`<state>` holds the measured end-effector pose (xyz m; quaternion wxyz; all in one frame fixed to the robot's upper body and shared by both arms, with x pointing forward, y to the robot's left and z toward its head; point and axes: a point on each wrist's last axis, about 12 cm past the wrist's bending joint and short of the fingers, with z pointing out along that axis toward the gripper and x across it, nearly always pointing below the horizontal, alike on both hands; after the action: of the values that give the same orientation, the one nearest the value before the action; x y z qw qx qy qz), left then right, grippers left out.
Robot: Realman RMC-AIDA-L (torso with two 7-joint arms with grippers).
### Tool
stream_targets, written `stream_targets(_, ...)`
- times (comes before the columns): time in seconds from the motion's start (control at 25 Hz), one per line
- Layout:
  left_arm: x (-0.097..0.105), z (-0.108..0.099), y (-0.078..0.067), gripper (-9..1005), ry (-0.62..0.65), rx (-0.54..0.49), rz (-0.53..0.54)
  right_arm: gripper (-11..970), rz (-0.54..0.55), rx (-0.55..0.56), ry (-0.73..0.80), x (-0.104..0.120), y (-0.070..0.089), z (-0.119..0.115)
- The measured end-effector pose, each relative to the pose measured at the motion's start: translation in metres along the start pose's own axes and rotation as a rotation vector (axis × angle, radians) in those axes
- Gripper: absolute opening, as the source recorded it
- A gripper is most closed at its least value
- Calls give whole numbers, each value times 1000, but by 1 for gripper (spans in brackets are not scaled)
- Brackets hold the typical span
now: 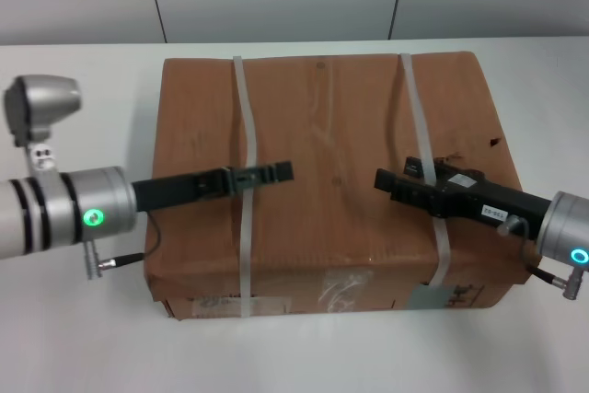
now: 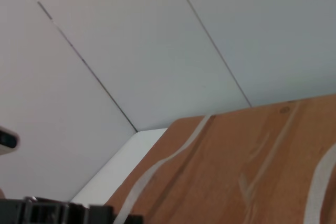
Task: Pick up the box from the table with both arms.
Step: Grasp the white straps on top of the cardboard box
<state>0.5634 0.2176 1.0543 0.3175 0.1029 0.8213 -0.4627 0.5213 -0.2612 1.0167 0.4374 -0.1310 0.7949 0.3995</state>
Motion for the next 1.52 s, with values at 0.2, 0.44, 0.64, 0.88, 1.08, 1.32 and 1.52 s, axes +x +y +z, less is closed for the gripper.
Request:
stream_targets(0.2, 4, 14, -3, 905, 52, -24, 28, 818, -27, -1, 12, 0, 1, 9)
stream_targets(0.44, 2, 13, -2, 905, 26, -26, 5, 817, -44, 21, -19, 2, 0, 10)
stream_targets(0.64, 4, 13, 1, 843, 21, -41, 25, 777, -53, 33, -39, 4, -1, 7)
stream_targets(0.88, 3, 11, 3, 655, 10, -55, 20, 592, -51, 35, -39, 4, -1, 7)
stream_targets(1.08, 1, 11, 3, 358, 8, -55, 21, 389, -50, 36, -42, 4, -1, 7)
stream_targets(1.32, -1, 10, 3, 232, -3, -55, 20, 174, -50, 37, -43, 3, -1, 7)
stream_targets(1.52, 0, 10, 2, 127, 1, -54, 27, 113, -49, 40, -44, 3, -2, 7)
